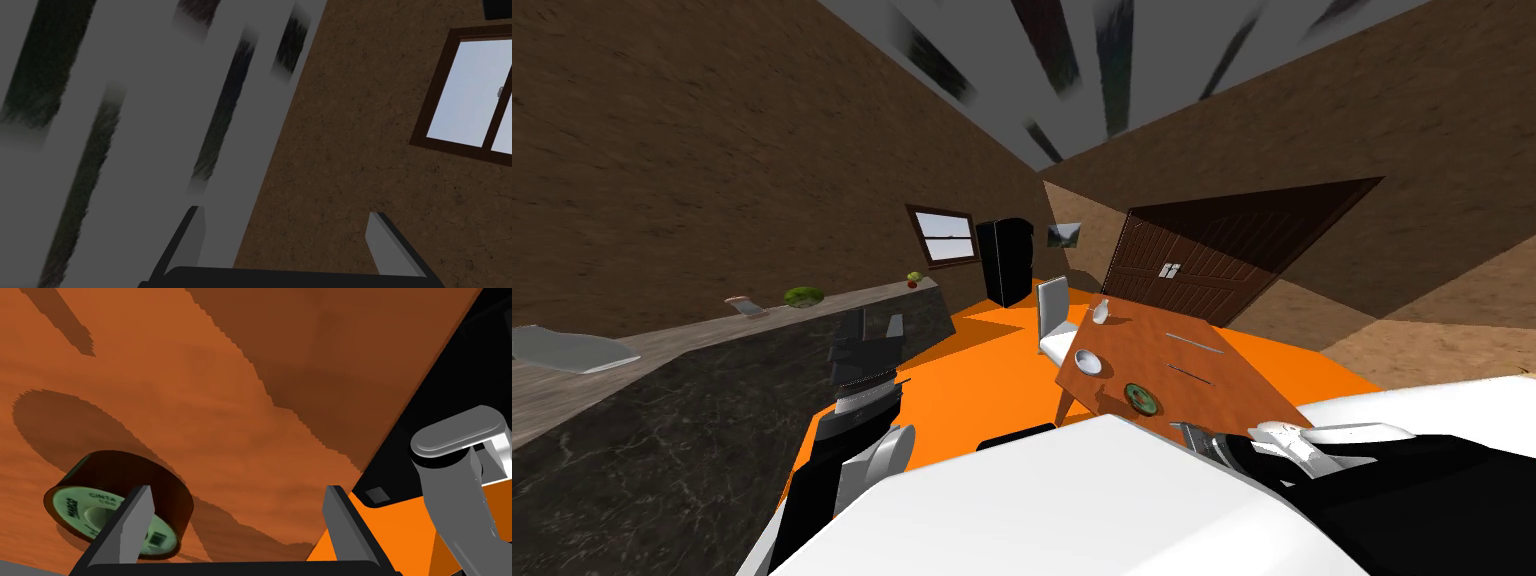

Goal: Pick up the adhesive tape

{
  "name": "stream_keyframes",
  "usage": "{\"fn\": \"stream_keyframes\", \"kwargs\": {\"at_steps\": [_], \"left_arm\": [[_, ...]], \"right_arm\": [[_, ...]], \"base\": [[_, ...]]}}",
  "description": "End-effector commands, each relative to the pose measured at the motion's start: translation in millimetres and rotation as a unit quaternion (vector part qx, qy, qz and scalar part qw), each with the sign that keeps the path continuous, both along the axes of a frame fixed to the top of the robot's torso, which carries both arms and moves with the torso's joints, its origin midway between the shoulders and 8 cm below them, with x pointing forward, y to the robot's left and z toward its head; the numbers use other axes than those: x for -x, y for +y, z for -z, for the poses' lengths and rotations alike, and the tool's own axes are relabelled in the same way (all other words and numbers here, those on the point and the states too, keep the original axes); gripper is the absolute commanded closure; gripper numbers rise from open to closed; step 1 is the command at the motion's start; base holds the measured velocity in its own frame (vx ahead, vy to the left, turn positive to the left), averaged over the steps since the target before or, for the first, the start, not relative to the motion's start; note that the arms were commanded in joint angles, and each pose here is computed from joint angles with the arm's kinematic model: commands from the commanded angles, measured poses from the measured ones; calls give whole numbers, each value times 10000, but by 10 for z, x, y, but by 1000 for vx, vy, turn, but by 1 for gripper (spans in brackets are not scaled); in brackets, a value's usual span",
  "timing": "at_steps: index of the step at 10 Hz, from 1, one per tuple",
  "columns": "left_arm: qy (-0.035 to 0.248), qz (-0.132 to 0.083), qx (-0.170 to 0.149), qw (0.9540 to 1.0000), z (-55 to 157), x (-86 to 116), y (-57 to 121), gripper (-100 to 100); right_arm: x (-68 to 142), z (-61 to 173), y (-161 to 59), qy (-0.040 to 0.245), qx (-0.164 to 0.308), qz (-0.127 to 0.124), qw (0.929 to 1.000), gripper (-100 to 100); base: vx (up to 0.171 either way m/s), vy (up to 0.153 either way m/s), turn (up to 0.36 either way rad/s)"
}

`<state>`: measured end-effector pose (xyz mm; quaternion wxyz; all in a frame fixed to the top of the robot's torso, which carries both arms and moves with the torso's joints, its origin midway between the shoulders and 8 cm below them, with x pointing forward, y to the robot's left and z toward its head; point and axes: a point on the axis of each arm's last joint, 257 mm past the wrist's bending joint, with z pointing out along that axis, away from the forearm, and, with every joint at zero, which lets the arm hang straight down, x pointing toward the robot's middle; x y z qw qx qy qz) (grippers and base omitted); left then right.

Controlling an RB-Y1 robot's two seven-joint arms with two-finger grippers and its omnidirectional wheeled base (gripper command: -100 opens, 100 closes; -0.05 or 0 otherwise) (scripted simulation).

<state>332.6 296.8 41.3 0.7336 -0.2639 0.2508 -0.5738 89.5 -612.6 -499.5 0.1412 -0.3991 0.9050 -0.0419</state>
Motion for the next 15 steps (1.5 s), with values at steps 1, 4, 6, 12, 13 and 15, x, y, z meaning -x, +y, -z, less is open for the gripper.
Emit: {"fn": "stream_keyframes", "kwargs": {"at_steps": [1,4,6,12,13,15], "left_arm": [[0,0,0,10000,0,0,0,0],[0,0,0,10000,0,0,0,0],[0,-1,-1,10000,0,0,1,0],[0,-1,-1,10000,0,0,1,0],[0,-1,-1,10000,0,0,0,0],[0,-1,-1,10000,0,0,0,0]], "right_arm": [[-46,-13,-94,-7,127,-50,9999,-100],[-171,-86,-283,-51,400,-167,9990,-100],[-150,-42,-234,-41,328,-135,9994,0],[-170,176,-79,-38,317,-70,9995,100],[-172,173,-82,-39,319,-70,9995,100],[-175,168,-89,-41,328,-80,9994,100]], "base": [[78,42,100],[57,41,147],[30,13,30],[-3,-33,29],[2,-5,14],[0,0,0]]}}
